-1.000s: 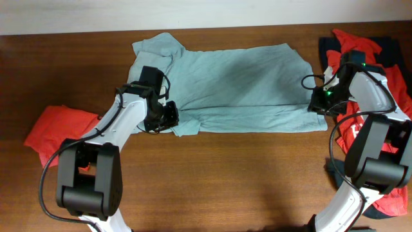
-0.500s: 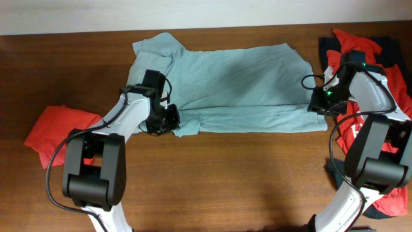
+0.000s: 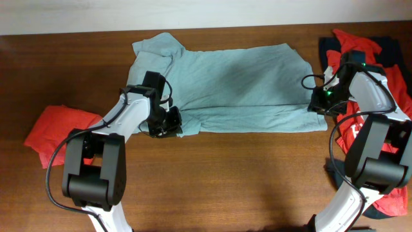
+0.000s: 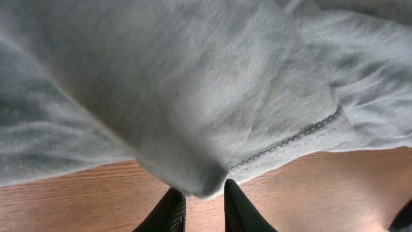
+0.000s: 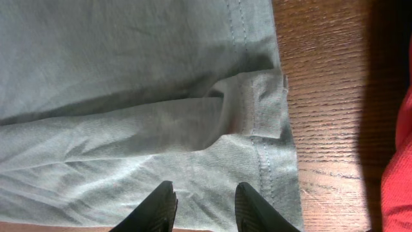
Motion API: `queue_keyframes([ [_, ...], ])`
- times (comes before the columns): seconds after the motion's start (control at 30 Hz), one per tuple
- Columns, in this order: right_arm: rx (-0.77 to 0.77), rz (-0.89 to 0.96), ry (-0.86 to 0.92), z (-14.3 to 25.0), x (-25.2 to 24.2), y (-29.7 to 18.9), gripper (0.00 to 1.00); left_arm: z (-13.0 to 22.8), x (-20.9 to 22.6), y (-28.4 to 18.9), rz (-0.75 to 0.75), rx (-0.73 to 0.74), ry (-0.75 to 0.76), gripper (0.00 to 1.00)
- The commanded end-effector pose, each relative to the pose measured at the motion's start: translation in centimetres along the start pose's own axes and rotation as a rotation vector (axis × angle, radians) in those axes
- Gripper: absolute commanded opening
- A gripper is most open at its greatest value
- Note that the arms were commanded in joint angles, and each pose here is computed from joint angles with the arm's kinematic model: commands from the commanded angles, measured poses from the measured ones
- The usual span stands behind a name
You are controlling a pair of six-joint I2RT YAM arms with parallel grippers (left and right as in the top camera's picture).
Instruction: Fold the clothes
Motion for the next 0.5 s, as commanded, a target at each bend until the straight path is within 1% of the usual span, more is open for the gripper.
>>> queue_keyframes([
  [0.0,0.0,-0.009,-0.012,-0.13,0.29,0.09,0.36,0.23,-0.04,-0.23,0.015,0.018,-0.014,0.21],
  [0.27,0.0,-0.009,-0.012,-0.14,0.29,0.09,0.36,0.2,-0.05,-0.23,0.015,0.016,-0.013,0.21],
  [0.47,-0.001,-0.009,-0.012,-0.14,0.29,0.09,0.36,-0.49,-0.21,-0.22,0.026,-0.029,0.006,0.21],
])
Point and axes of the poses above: each gripper's point midway between its finger pads, its own y axis out along the fingers, its own x axis along the line the jaws close on, z = x × y, the point moved 10 cm from there along -y, back along the fingers, and after that the axes turned 12 degrees about y, right-handed, at the moved point
